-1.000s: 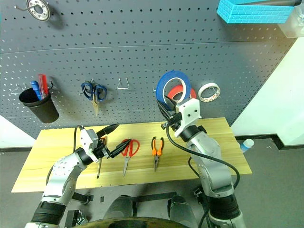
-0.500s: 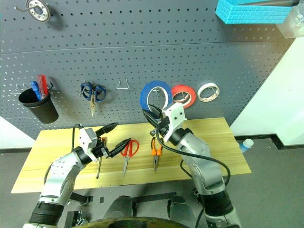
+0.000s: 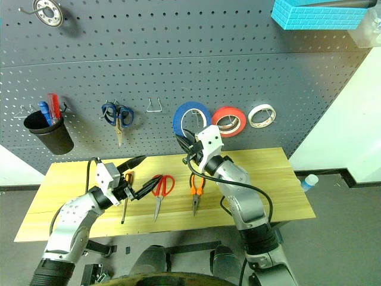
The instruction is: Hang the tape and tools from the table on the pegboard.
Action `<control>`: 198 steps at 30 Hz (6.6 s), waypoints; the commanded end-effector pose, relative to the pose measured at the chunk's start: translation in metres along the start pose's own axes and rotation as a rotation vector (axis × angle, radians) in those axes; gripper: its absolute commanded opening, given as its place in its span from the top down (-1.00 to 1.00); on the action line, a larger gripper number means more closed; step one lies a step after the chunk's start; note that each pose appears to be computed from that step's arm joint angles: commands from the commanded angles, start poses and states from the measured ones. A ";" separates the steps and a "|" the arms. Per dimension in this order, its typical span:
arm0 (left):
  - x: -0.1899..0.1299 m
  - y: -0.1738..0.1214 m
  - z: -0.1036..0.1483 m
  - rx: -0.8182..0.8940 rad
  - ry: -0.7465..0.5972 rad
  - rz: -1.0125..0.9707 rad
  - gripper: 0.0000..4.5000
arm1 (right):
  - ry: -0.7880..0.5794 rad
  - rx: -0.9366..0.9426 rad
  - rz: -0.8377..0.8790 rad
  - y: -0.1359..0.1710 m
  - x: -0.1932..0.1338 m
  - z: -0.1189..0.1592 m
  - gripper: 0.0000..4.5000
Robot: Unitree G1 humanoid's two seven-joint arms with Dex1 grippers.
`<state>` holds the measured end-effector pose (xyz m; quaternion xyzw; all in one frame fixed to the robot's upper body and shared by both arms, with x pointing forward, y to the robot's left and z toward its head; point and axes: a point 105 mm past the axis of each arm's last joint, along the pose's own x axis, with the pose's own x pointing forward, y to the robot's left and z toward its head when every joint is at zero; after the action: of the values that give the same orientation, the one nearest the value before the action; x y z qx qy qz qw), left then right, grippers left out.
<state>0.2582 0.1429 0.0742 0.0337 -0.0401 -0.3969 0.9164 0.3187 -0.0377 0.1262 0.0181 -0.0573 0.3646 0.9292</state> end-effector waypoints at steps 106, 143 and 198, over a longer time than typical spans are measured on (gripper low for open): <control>-0.004 0.006 0.042 0.158 -0.037 0.004 -1.00 | 0.064 -0.032 -0.146 -0.036 -0.012 -0.018 -0.85; -0.070 -0.050 0.011 -0.026 0.253 0.104 -1.00 | 0.644 -0.062 -0.350 0.019 -0.032 -0.085 -0.85; -0.077 -0.071 0.018 -0.064 0.285 0.065 -1.00 | 0.775 -0.066 -0.490 -0.002 -0.038 -0.095 -0.85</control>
<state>0.1577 0.1548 0.0761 0.0603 0.1086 -0.3483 0.9291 0.3040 -0.0603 0.0284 -0.1393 0.2858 0.1112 0.9416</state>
